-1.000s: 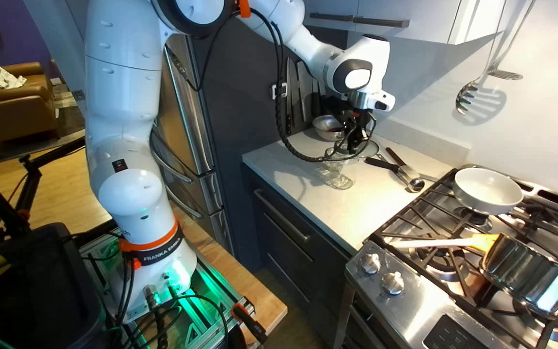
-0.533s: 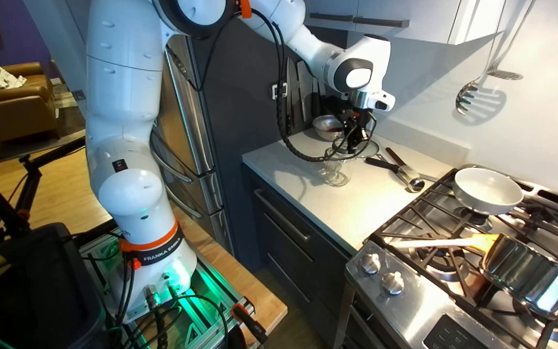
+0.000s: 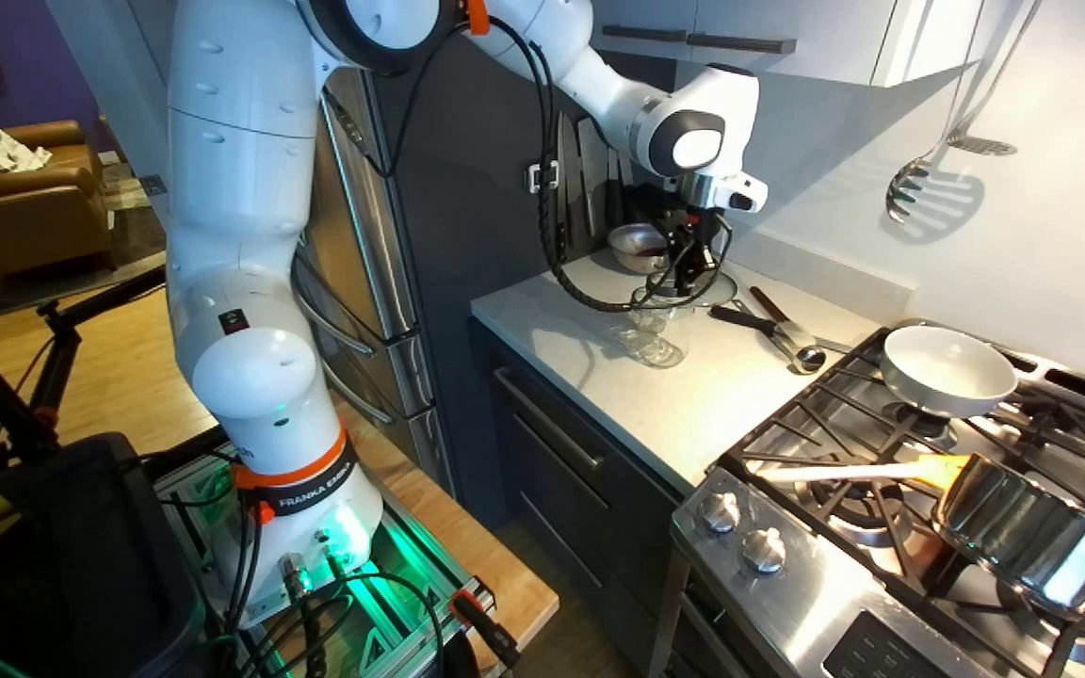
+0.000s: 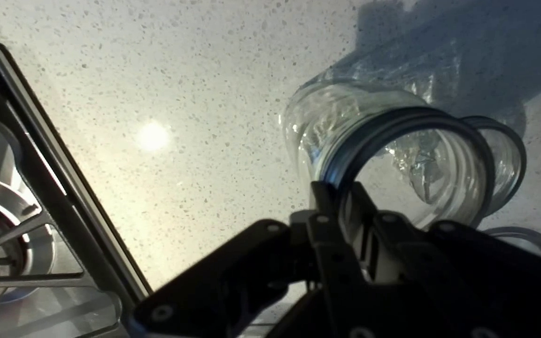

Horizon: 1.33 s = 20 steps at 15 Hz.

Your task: Remove the lids from the big and small jug

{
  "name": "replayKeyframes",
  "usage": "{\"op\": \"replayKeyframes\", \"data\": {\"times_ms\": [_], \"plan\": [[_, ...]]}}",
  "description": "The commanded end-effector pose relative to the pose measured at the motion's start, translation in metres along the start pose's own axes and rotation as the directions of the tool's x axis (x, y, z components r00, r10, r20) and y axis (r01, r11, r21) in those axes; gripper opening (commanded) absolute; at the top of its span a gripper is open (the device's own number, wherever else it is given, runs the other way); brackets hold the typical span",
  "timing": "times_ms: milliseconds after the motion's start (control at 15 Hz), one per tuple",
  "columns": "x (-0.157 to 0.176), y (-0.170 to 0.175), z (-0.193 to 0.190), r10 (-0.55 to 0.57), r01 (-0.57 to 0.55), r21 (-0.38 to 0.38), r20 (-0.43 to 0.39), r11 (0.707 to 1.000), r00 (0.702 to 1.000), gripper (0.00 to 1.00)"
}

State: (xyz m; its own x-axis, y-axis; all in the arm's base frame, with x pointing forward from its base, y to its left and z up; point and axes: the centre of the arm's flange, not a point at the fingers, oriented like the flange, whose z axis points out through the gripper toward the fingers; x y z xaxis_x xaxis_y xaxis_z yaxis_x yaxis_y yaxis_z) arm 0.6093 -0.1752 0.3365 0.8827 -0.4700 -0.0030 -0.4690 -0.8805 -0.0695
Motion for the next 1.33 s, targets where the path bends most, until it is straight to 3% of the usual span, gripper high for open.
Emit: {"op": "replayKeyframes", "data": {"times_ms": [0,200,533,1067,1267], "plan": [[0.006,-0.001,-0.001,-0.01,0.011,-0.006,0.021,1.0,1.0,0.1],[0.007,-0.002,-0.003,-0.013,0.013,-0.007,0.019,1.0,1.0,0.04],[0.0,-0.007,-0.011,-0.021,0.021,-0.029,0.011,0.999,1.0,0.02],[-0.056,-0.009,-0.021,-0.053,0.06,-0.198,0.038,0.978,0.998,0.02],[-0.08,-0.006,-0.019,-0.069,0.07,-0.234,0.012,0.97,0.998,0.02]]}}
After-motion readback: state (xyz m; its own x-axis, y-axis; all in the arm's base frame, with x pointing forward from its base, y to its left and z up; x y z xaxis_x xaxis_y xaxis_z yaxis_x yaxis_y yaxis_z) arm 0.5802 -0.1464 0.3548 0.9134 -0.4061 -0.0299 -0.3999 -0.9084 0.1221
